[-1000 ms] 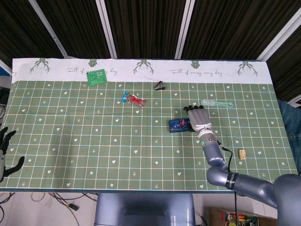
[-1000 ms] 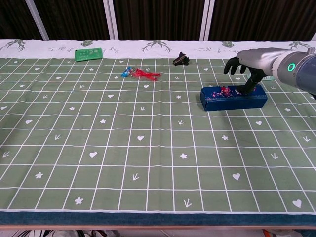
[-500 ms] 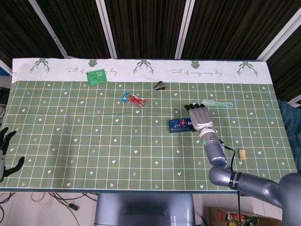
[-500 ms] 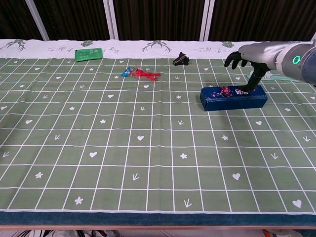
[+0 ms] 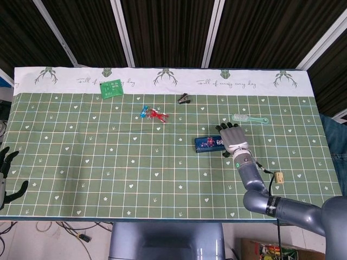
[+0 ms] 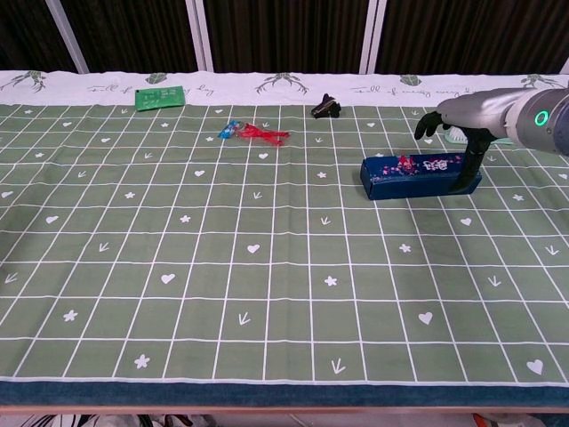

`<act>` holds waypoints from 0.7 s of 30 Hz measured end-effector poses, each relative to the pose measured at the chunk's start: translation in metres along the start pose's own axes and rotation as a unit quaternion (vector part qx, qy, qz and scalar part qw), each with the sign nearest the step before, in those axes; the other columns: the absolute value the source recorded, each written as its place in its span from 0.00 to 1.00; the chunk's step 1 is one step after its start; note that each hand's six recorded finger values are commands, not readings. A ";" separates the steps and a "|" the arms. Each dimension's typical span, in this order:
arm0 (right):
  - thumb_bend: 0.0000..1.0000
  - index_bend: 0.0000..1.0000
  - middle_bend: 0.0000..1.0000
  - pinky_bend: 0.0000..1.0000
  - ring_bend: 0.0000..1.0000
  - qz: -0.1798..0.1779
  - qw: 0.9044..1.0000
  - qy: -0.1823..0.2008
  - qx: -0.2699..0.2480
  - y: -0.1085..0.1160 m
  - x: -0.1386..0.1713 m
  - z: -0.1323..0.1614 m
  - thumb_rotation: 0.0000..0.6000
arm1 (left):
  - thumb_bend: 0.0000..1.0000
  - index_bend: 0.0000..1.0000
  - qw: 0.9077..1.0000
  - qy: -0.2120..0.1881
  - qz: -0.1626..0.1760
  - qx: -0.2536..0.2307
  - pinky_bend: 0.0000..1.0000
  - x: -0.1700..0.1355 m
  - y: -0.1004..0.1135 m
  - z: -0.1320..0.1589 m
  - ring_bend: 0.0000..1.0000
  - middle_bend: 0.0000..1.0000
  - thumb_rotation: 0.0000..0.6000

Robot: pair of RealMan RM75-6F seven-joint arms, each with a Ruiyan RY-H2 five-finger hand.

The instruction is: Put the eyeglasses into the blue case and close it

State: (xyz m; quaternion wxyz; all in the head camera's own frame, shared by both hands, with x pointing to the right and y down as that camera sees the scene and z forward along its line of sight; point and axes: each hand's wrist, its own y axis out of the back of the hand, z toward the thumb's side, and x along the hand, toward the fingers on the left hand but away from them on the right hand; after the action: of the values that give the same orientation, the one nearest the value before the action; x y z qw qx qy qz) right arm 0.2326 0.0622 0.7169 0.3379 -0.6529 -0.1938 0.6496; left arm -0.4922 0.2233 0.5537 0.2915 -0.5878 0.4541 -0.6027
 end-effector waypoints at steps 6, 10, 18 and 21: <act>0.29 0.22 0.24 0.18 0.14 -0.003 1.000 -0.003 -0.003 -0.003 -0.004 0.000 1.00 | 0.32 0.12 1.000 0.001 -0.002 -0.001 0.00 0.000 0.000 0.000 0.00 0.00 1.00; 0.34 0.28 0.29 0.18 0.17 -0.004 1.000 -0.002 -0.007 -0.004 -0.006 0.001 1.00 | 0.32 0.13 1.000 0.002 -0.002 -0.002 0.00 0.000 0.000 -0.001 0.00 0.00 1.00; 0.37 0.33 0.34 0.18 0.19 -0.007 1.000 -0.003 -0.009 -0.004 -0.006 0.001 1.00 | 0.32 0.13 1.000 0.002 -0.004 0.000 0.00 0.000 0.000 -0.001 0.00 0.00 1.00; 0.39 0.35 0.36 0.18 0.20 -0.007 1.000 -0.003 -0.010 -0.004 -0.006 0.002 1.00 | 0.32 0.14 1.000 0.002 -0.004 0.001 0.00 0.000 0.000 -0.001 0.00 0.00 1.00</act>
State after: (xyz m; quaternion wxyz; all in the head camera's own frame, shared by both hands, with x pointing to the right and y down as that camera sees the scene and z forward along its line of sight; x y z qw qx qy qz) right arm 0.2312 0.0615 0.7240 0.3352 -0.6531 -0.2056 0.6472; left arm -0.4929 0.2234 0.5541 0.2882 -0.5883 0.4519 -0.6055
